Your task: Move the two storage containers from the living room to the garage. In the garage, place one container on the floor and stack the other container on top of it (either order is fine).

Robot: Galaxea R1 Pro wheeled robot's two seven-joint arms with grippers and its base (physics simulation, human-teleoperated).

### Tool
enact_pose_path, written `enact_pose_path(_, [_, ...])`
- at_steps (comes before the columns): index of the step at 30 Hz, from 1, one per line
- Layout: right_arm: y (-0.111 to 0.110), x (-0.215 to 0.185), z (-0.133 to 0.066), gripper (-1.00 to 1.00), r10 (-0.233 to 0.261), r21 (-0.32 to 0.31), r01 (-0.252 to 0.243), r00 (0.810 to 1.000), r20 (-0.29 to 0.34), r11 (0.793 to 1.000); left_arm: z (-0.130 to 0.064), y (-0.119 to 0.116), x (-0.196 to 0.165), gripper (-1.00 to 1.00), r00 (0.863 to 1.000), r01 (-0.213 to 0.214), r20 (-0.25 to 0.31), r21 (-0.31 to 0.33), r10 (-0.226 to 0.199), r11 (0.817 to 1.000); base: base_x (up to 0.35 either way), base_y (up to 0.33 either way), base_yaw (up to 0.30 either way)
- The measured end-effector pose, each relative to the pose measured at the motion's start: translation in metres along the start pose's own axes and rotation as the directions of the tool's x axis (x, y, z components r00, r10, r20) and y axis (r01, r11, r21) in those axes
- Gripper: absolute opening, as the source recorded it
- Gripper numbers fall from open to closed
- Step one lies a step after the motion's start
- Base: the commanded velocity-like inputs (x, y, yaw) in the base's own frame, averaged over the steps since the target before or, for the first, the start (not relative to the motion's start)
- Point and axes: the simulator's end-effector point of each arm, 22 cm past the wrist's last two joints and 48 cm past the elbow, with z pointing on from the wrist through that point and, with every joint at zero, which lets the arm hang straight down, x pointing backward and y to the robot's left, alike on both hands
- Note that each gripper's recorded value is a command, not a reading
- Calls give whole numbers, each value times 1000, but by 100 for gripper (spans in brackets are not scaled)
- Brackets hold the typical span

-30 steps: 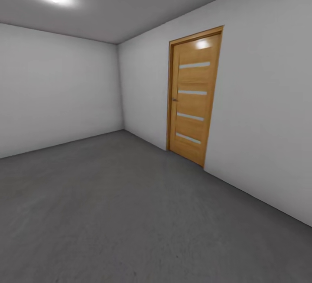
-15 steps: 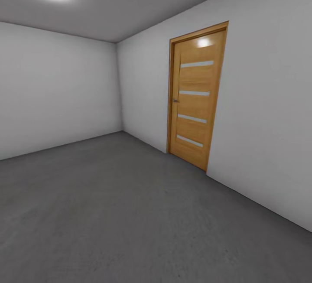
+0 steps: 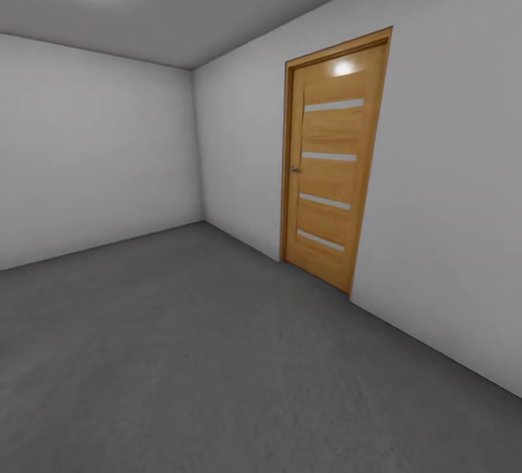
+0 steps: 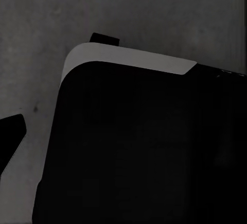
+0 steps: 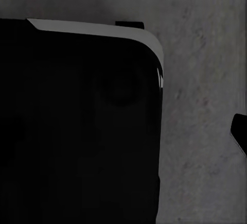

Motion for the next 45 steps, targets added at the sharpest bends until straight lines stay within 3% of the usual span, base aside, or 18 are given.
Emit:
enact_pose_path(27, [1, -1, 0, 100, -1, -1, 1, 1000, 6, 1000, 0, 6, -2, 100, 1000, 3, 3, -7, -3, 1000, 324, 0, 0])
enact_pose_path(36, [6, -2, 0, 100, -74, -11, 74, 997, 10, 997, 0, 6, -2, 100, 1000, 3, 3, -7, -3, 1000, 324, 0, 0])
enact_pose_path(45, [3, -2, 0, 100, -100, -9, 100, 995, 9, 995, 0, 6, -2, 100, 1000, 3, 3, -7, -3, 1000, 324, 0, 0])
